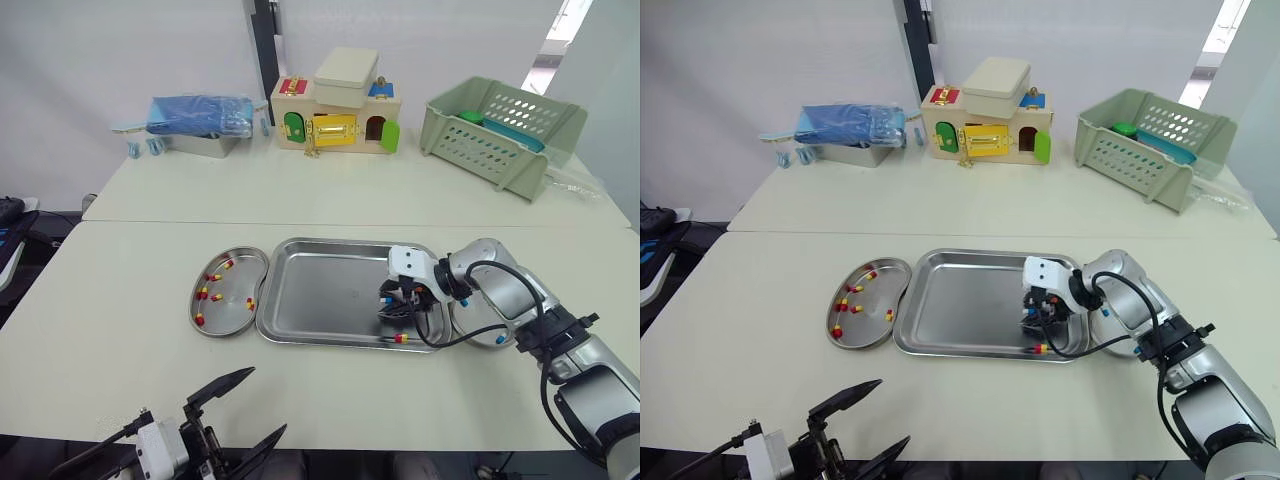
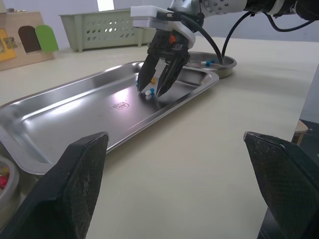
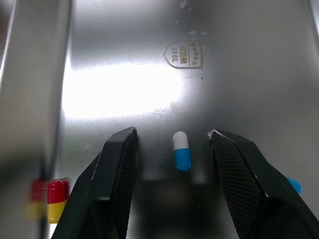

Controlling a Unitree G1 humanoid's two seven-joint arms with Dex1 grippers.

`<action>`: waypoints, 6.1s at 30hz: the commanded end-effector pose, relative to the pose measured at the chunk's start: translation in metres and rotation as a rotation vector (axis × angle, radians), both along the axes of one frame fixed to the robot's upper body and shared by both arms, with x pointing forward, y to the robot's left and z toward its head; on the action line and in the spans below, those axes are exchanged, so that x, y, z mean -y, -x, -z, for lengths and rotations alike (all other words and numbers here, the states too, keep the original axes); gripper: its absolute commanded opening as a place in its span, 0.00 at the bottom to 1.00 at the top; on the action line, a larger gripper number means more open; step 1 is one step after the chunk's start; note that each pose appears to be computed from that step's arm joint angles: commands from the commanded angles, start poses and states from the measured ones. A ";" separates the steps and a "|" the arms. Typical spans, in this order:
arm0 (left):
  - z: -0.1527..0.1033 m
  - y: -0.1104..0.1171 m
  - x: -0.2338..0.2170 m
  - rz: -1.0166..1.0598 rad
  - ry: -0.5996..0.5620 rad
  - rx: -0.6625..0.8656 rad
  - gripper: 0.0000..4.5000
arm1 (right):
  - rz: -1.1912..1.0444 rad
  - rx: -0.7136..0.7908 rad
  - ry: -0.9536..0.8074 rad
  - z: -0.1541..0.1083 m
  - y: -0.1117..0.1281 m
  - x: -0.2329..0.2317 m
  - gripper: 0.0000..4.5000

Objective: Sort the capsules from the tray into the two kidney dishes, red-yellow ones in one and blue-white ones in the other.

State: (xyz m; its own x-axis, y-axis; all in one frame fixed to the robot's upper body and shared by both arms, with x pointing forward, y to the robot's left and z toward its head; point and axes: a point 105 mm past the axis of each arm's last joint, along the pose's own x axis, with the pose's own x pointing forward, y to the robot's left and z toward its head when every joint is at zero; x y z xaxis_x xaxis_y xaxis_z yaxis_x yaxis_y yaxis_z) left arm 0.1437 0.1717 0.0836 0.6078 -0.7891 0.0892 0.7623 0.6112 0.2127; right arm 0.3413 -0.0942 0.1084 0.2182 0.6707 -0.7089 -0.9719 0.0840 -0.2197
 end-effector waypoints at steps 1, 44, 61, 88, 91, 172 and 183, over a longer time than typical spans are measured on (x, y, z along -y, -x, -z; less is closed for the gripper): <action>-0.002 0.000 0.000 -0.003 0.005 0.010 1.00 | -0.020 0.021 0.021 -0.001 0.001 0.002 0.44; -0.010 -0.028 0.011 0.249 -0.015 0.014 1.00 | 0.529 0.059 -0.253 -0.040 0.052 0.138 0.41; -0.014 -0.024 0.010 0.107 0.007 0.006 1.00 | 0.389 0.063 -0.333 -0.063 0.047 0.119 0.99; -0.043 -0.026 -0.056 -0.273 -0.058 -0.004 1.00 | 0.823 0.219 -0.393 -0.063 0.055 0.287 0.99; -0.043 -0.027 -0.053 -0.258 -0.054 -0.005 1.00 | 0.808 0.225 -0.391 -0.063 0.054 0.286 0.99; -0.010 -0.015 0.001 -0.047 -0.015 -0.036 1.00 | 0.331 0.049 -0.047 -0.014 -0.031 0.015 0.15; -0.011 -0.013 0.006 -0.012 -0.015 -0.040 1.00 | 0.303 0.049 -0.287 -0.063 -0.018 0.021 0.15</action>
